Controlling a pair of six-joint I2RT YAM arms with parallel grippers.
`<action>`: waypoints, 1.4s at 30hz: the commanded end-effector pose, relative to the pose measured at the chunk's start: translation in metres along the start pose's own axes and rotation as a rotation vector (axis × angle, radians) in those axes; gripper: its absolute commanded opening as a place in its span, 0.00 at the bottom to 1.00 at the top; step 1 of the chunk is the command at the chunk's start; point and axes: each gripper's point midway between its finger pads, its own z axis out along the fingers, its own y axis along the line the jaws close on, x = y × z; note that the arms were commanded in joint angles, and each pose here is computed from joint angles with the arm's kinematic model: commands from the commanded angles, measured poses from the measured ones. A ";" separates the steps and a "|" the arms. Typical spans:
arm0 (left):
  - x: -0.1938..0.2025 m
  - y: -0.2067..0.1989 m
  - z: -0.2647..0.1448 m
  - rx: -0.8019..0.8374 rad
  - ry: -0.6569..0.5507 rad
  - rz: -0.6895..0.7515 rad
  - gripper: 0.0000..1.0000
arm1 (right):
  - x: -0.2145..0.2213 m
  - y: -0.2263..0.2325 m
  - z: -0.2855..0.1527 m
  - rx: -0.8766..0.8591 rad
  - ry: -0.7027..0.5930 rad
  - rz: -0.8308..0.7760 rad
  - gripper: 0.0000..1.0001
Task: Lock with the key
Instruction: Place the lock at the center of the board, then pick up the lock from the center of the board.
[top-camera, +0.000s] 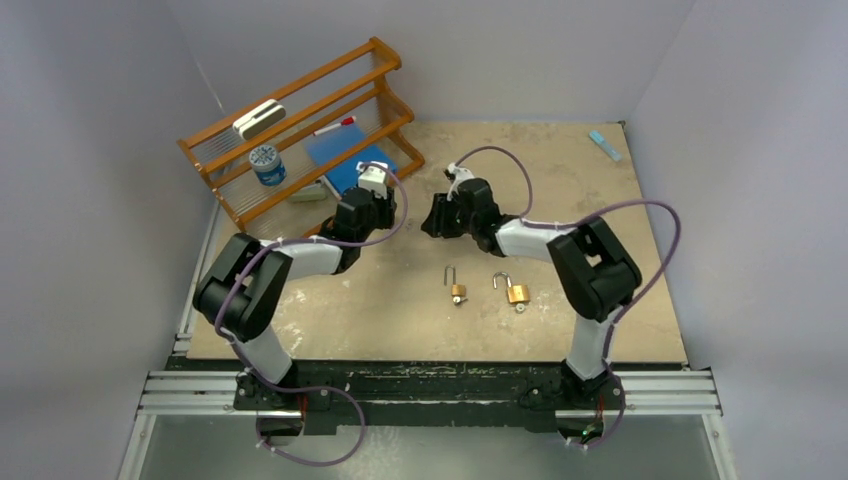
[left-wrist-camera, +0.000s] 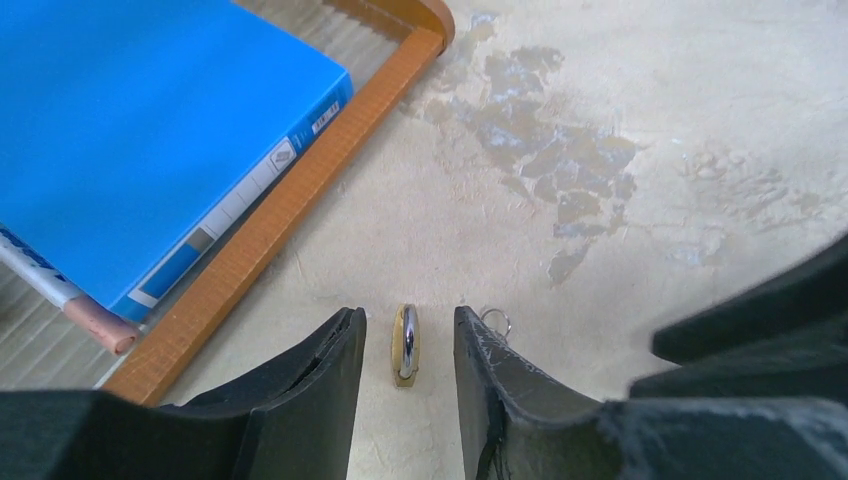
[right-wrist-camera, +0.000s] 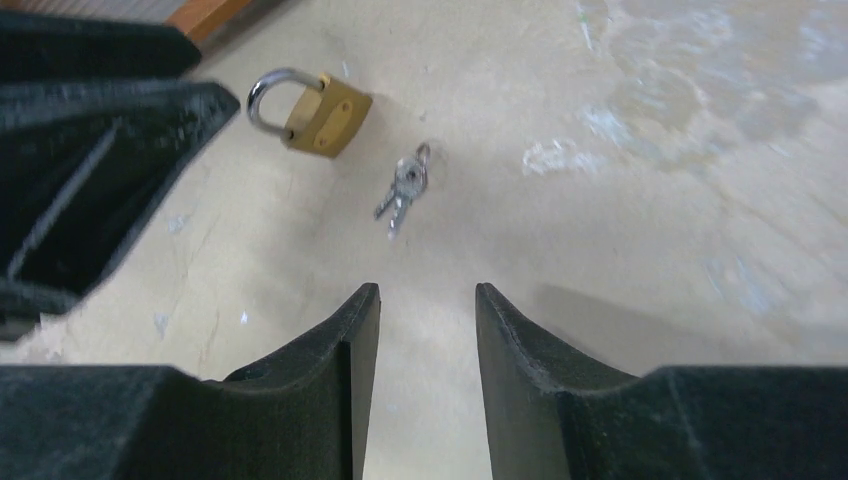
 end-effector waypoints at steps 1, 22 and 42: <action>-0.039 -0.007 -0.010 0.017 -0.109 -0.020 0.38 | -0.015 -0.009 -0.041 0.085 -0.075 -0.081 0.43; -0.051 0.005 -0.026 -0.042 -0.129 -0.032 0.43 | 0.097 -0.013 -0.116 0.500 0.146 0.075 0.44; -0.056 0.004 -0.038 -0.033 -0.150 -0.039 0.44 | 0.135 -0.021 -0.133 0.722 0.188 0.183 0.58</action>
